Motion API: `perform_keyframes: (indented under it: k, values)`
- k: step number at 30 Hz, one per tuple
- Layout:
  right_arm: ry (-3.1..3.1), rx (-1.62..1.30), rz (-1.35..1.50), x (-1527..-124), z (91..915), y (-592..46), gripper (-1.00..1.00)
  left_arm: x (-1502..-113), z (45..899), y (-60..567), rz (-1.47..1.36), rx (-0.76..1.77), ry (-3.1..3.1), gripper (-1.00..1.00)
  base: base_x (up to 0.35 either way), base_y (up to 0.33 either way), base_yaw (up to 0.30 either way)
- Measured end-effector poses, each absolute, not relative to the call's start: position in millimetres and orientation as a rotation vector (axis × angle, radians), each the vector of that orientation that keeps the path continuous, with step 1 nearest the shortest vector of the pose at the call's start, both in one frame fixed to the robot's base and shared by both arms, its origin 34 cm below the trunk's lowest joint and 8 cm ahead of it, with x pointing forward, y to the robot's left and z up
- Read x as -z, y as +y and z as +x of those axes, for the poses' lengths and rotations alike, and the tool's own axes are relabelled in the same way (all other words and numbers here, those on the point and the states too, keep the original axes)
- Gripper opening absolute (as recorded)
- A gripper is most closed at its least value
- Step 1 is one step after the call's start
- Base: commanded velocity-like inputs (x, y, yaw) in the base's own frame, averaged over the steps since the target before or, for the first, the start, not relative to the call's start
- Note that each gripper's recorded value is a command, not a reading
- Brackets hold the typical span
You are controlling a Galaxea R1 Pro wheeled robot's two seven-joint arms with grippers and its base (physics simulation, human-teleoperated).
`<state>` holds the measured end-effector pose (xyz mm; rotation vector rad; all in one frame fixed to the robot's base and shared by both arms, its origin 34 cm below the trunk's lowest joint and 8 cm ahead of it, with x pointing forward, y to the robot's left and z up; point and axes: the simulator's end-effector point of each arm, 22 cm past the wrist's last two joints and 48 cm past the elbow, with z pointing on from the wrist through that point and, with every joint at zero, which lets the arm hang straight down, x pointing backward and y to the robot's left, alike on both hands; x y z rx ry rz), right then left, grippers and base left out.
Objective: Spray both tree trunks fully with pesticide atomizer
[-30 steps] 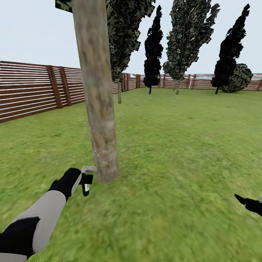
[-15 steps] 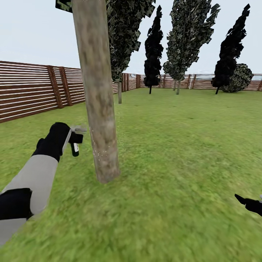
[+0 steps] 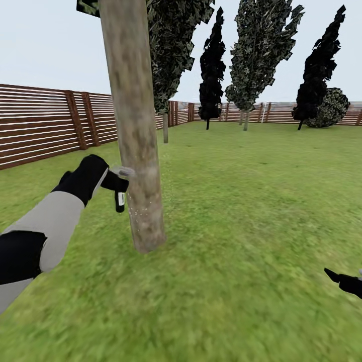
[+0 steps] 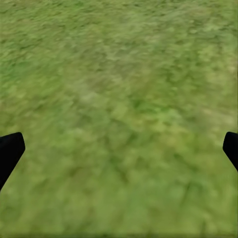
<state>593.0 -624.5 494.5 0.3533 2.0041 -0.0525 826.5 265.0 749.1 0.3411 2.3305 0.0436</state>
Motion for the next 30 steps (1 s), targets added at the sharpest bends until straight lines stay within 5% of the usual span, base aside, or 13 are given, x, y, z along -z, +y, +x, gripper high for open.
perform_keyframes:
  k: [9,30]
  values:
    - [2.004,0.052,0.354,-495,593,-625,1.00,-750,820,351,0.278,-0.240,2.356,-1.00,0.200,0.029,0.000]
    - [2.003,0.053,0.355,-495,593,-625,1.00,-787,824,365,0.248,-0.260,2.272,-1.00,0.038,0.028,0.000]
